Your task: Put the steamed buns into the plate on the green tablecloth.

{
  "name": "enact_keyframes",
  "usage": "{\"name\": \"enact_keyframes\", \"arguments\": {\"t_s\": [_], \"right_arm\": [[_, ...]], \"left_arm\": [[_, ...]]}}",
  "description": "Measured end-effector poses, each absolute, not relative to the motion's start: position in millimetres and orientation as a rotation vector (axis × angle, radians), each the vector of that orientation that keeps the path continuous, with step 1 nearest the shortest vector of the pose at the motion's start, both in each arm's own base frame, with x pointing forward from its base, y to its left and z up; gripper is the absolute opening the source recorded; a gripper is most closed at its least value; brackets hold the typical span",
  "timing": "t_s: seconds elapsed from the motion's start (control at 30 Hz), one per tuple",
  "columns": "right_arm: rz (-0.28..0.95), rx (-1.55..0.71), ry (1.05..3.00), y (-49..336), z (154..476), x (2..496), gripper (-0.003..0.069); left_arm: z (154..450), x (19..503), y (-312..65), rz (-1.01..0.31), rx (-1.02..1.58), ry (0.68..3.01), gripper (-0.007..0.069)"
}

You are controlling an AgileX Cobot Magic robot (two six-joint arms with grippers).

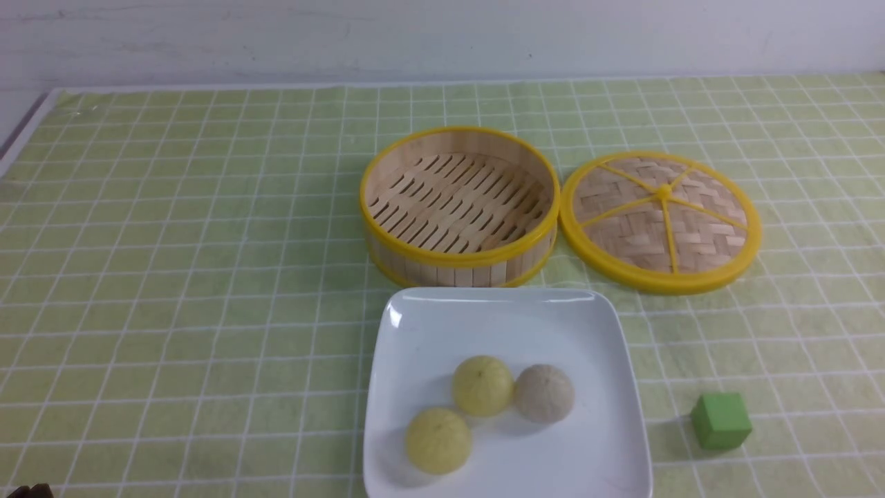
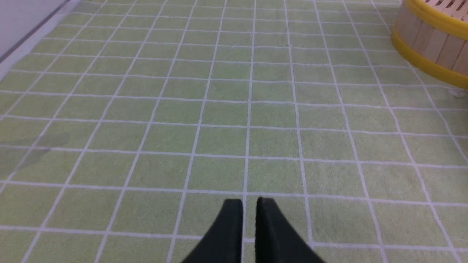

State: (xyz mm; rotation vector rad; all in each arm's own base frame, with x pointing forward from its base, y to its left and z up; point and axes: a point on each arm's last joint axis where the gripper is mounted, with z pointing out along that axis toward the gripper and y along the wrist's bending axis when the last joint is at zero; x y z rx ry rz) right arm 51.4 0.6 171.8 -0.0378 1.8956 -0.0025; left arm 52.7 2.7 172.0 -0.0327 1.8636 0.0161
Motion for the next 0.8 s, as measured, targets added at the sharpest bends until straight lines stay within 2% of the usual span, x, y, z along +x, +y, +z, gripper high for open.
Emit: {"name": "enact_keyframes", "arguments": {"t_s": [0.8], "right_arm": [[-0.002, -0.038, 1.894, 0.6, 171.9, 51.5, 0.0190]], "left_arm": [[172.3, 52.7, 2.8, 0.018, -0.032, 1.864, 0.0108]]}}
